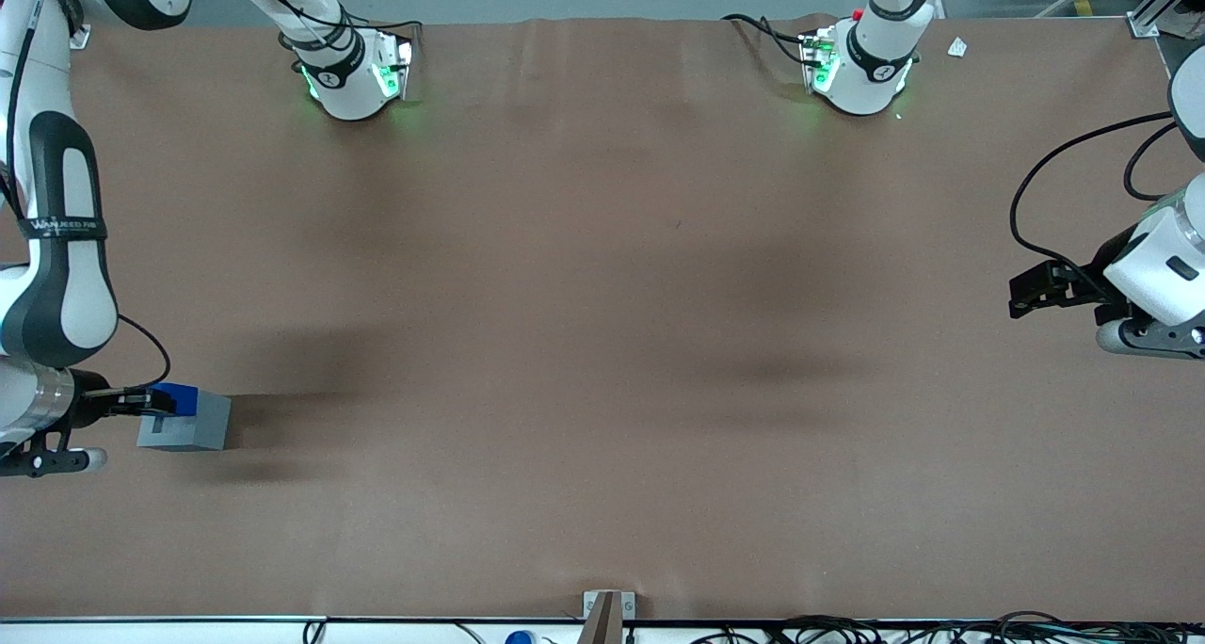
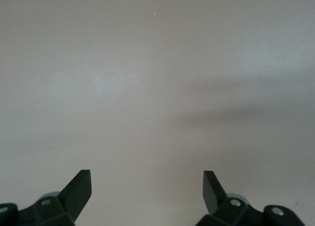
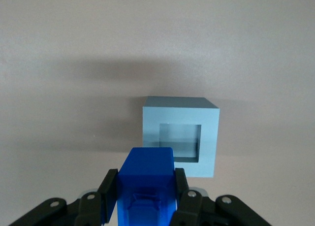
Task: Insert blue part into gray base with right arm
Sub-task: 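Carry the held blue block over the gray base's square hole, then lower the blue block into the gray base's hole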
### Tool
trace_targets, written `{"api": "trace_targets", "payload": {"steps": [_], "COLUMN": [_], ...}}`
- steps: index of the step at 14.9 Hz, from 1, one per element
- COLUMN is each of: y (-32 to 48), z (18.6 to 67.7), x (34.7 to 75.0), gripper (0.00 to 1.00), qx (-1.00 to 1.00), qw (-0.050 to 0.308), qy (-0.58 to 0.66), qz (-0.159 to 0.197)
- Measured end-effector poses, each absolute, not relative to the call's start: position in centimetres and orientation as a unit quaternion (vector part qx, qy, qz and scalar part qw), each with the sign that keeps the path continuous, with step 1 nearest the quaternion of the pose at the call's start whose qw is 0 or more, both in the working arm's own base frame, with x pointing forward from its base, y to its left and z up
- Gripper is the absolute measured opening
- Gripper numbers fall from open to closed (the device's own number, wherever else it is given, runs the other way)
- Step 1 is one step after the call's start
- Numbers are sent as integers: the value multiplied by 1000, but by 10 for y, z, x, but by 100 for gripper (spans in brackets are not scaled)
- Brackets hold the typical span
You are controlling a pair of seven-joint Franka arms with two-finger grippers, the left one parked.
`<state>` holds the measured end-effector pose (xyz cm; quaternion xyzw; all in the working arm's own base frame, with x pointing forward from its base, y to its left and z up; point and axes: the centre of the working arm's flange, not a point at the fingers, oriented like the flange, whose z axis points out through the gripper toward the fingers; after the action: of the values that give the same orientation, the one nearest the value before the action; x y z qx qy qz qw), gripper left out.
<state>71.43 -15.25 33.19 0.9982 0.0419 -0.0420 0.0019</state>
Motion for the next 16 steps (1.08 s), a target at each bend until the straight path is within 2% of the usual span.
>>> {"api": "trace_targets", "payload": {"steps": [5,16], "y": [-169,-183], "z": [328,312], "x": [719,717], "gripper": [50,50], "qx": [999,1000], "qw": [13,6], "qy": [45,11], "qz": [-16,-17]}}
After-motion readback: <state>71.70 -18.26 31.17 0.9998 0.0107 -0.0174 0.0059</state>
